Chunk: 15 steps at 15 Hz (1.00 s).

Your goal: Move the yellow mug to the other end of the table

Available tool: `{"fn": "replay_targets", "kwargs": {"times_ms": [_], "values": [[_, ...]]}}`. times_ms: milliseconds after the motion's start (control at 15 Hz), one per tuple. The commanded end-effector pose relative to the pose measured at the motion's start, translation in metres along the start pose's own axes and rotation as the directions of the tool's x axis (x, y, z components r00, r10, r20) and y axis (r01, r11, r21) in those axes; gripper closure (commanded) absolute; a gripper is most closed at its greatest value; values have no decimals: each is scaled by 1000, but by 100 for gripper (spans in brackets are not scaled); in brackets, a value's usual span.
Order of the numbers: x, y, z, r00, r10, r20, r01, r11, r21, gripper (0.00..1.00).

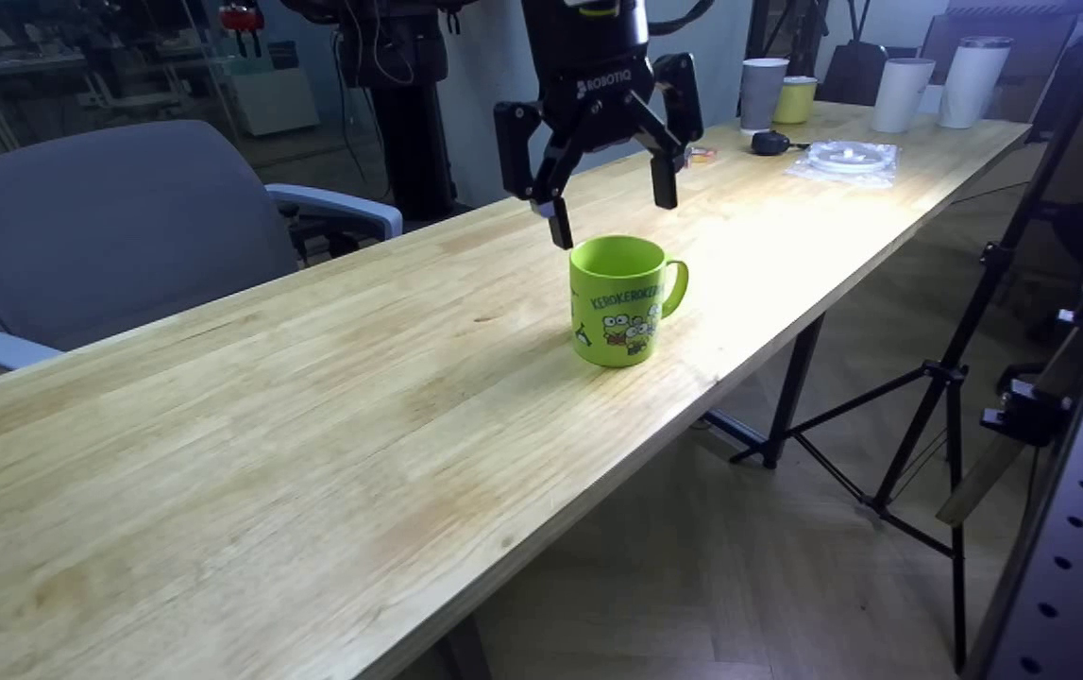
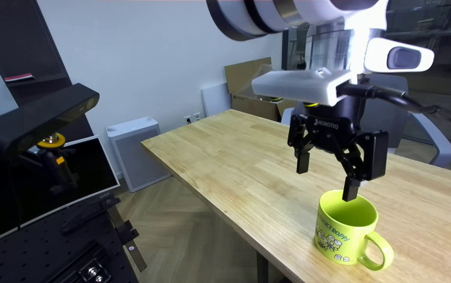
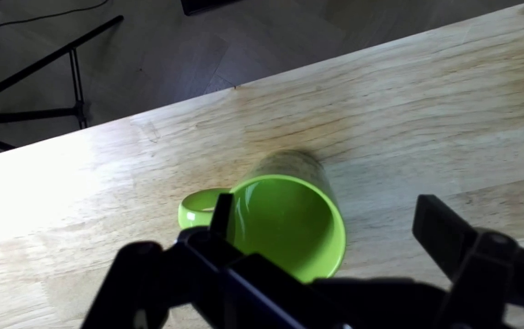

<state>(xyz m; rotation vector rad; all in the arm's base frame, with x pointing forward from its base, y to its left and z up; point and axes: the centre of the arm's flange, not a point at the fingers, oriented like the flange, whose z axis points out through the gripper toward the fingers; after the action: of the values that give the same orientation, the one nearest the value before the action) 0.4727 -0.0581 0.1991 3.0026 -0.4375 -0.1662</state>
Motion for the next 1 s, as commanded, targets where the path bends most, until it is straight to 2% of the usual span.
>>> {"fn": "replay_targets", "kwargs": {"times_ms": [0, 600, 667, 733, 933], "values": [[-10, -3, 21, 999, -3, -46, 4, 1000, 10, 0], [-29, -4, 49, 997, -45, -68, 48, 998, 36, 0], [-32, -4, 50, 996, -73, -46, 75, 996, 45, 0], [-32, -5, 51, 992, -126, 18, 124, 990, 66, 0], [-29, -5, 54, 983, -160, 93, 156, 987, 41, 0]]}}
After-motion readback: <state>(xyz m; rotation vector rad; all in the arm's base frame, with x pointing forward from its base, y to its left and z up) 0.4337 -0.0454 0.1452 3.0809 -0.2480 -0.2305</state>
